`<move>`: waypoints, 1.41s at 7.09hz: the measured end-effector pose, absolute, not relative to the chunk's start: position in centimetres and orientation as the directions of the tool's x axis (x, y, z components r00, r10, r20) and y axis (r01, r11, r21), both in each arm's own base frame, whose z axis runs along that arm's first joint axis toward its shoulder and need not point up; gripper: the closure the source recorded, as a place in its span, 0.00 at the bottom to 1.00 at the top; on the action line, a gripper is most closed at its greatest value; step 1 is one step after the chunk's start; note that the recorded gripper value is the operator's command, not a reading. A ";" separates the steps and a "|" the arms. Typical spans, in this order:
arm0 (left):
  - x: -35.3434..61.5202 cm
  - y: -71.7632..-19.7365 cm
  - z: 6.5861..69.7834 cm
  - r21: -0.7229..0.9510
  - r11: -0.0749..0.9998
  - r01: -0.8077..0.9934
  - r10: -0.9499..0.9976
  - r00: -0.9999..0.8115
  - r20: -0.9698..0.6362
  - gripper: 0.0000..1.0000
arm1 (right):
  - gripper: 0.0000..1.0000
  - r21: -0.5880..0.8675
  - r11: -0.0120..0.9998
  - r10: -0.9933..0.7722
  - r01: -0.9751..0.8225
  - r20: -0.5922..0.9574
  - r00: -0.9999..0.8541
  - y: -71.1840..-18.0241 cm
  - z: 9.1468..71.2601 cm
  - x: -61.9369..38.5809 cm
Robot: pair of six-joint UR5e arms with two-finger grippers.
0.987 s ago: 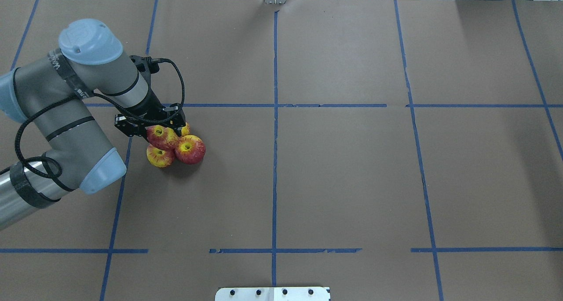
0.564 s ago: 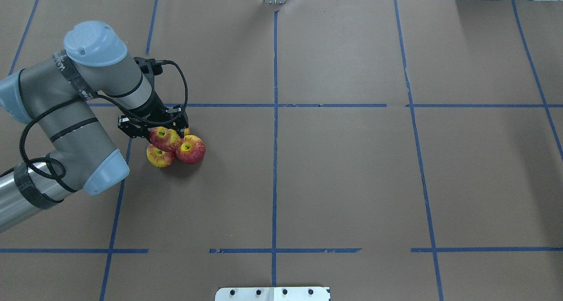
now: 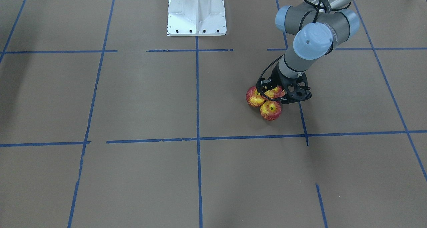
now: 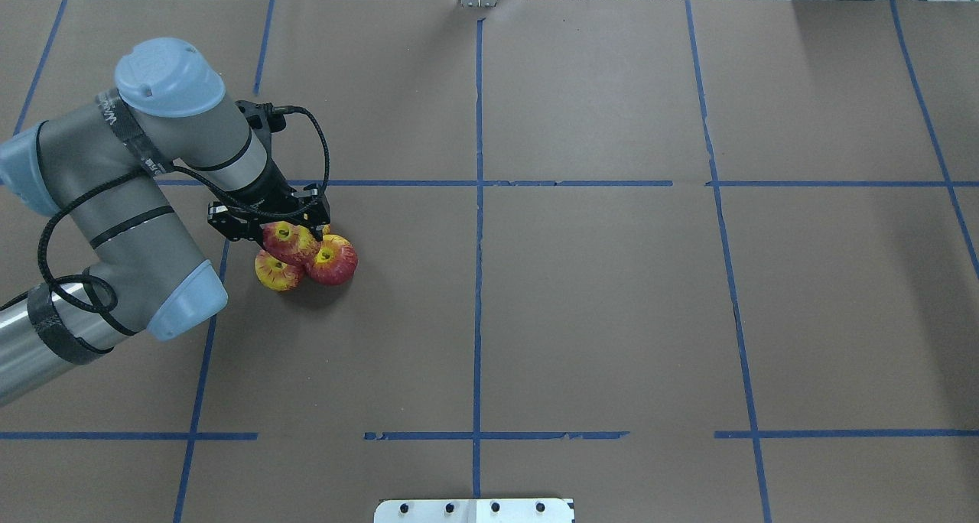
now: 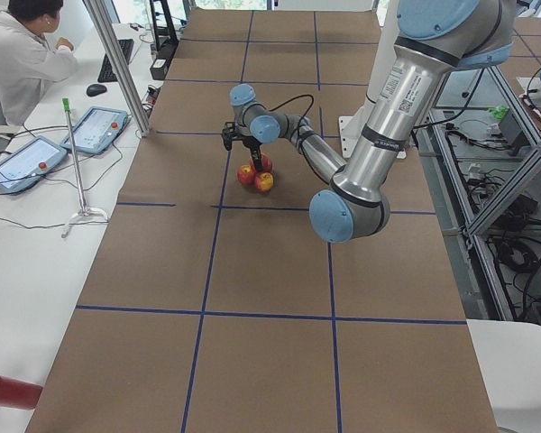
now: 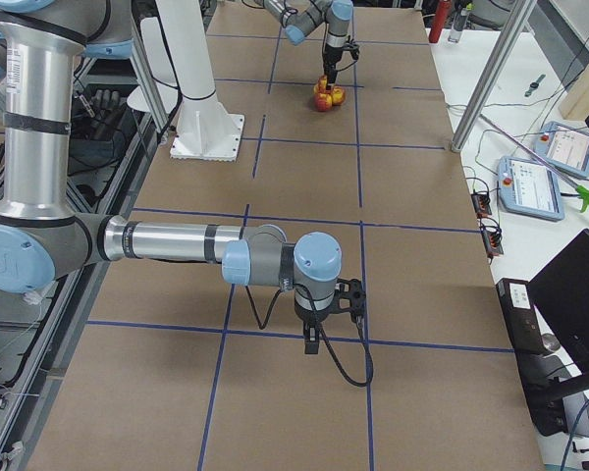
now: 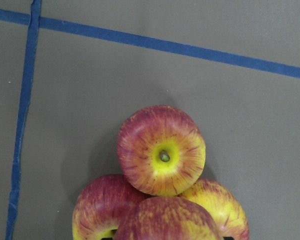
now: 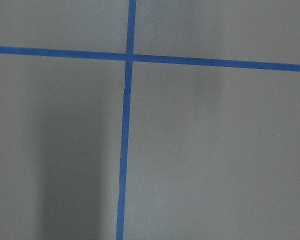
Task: Stack apples
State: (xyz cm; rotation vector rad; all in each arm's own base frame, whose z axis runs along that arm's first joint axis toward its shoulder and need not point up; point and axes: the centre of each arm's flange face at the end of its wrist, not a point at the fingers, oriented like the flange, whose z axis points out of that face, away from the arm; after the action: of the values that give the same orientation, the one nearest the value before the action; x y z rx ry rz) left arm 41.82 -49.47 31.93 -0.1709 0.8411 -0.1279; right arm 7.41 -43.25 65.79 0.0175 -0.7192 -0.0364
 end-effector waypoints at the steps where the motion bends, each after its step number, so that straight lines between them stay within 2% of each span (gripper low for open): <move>1: 41.9 -49.5 32.1 -0.202 0.978 0.045 -0.180 0.662 -0.728 0.39 | 0.00 0.029 0.999 -0.039 0.027 0.658 0.752 -43.2 65.8 7.4; 2: 41.9 -49.5 32.1 -0.202 0.979 0.043 -0.179 0.662 -0.728 0.04 | 0.00 0.029 0.999 -0.039 0.027 0.658 0.752 -43.2 65.8 7.4; 3: 41.9 -49.5 32.1 -0.199 0.979 0.041 -0.176 0.662 -0.729 0.00 | 0.00 0.029 0.999 -0.039 0.027 0.658 0.752 -43.2 65.8 7.4; 6: 41.4 -49.7 32.2 -0.197 0.979 0.044 -0.176 0.662 -0.729 0.01 | 0.00 0.029 0.999 -0.039 0.027 0.658 0.752 -43.2 65.8 7.4; 8: 36.2 -51.7 31.4 -0.173 0.981 0.091 -0.190 0.655 -0.731 0.01 | 0.00 0.029 0.999 -0.039 0.027 0.659 0.751 -43.2 65.8 7.4; 10: 27.7 -53.8 29.8 -0.069 0.993 0.091 -0.113 0.673 -0.731 0.01 | 0.00 0.028 0.999 -0.039 0.027 0.658 0.752 -43.2 65.8 7.4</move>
State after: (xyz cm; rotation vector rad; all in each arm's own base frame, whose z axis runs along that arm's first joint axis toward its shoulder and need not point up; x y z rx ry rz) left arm 27.69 -53.84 29.82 -0.0272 0.8247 -0.1148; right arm 7.41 -43.24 65.80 0.0173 -0.7193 -0.0363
